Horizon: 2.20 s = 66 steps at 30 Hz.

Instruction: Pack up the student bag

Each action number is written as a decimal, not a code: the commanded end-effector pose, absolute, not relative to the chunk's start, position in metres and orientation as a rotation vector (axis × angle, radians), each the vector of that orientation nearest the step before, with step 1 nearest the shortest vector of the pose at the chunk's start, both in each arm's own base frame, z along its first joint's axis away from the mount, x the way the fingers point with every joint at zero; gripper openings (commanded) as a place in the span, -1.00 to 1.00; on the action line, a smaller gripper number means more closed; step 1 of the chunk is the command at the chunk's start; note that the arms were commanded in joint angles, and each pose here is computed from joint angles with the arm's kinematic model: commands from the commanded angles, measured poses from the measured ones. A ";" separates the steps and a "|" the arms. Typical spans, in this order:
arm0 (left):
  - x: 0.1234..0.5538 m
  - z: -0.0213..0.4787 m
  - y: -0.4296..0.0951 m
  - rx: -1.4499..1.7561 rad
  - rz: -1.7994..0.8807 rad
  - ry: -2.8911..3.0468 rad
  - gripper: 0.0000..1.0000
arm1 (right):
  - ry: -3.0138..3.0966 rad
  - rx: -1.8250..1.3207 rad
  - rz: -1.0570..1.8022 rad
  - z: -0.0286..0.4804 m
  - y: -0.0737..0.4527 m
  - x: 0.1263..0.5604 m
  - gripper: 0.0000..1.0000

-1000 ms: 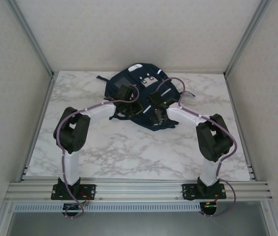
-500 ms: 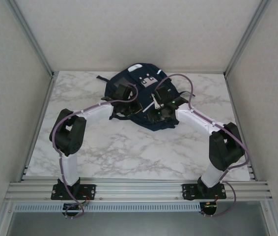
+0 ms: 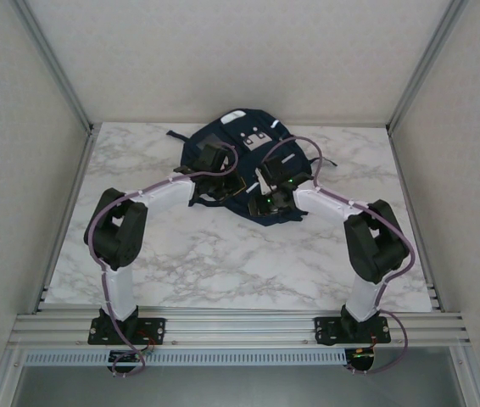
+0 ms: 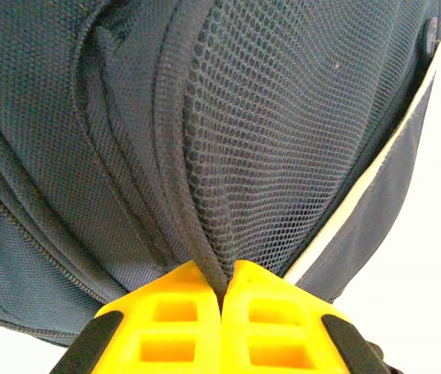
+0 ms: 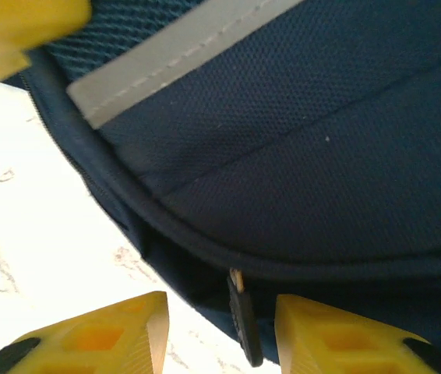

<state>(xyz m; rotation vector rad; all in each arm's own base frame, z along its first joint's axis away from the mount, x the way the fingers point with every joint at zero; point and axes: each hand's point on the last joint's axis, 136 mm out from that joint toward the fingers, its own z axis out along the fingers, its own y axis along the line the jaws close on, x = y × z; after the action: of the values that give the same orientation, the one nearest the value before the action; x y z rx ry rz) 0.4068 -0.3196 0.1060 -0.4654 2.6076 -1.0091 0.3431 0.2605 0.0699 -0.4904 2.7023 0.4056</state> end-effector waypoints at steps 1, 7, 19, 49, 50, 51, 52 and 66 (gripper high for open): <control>0.392 0.130 -0.323 -0.399 -1.082 2.612 -1.00 | 2.730 -0.479 0.345 0.052 0.256 0.344 -0.55; 0.388 0.120 -0.315 -0.395 -1.042 2.645 -1.00 | 2.718 -0.487 0.192 0.057 0.232 0.345 -1.00; 0.366 0.102 -0.266 -0.381 -0.942 2.751 -1.00 | 2.768 -0.350 -0.191 0.059 0.142 0.373 -1.00; 0.391 0.146 -0.162 -0.827 -0.826 2.557 0.20 | 2.591 -0.638 0.988 0.114 0.385 0.314 -1.00; 0.383 0.145 -0.167 -0.851 -0.863 2.549 0.21 | 2.584 -0.648 1.008 0.116 0.394 0.317 -1.00; 0.378 0.143 -0.171 -0.878 -0.889 2.539 0.21 | 2.580 -0.653 1.018 0.116 0.398 0.320 -1.00; 0.372 0.141 -0.175 -0.911 -0.918 2.522 0.21 | 2.572 -0.697 1.042 0.118 0.412 0.312 -1.00; 0.382 0.101 -0.181 -1.173 -0.859 2.390 -0.07 | 2.632 -0.726 1.039 0.104 0.405 0.272 -1.00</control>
<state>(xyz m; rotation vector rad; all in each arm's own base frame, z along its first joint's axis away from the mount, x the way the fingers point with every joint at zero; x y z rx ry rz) 0.3638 -0.1878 0.1022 -1.1268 2.4702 -0.9152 0.2968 0.4066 0.0866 -0.6812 2.6581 0.9804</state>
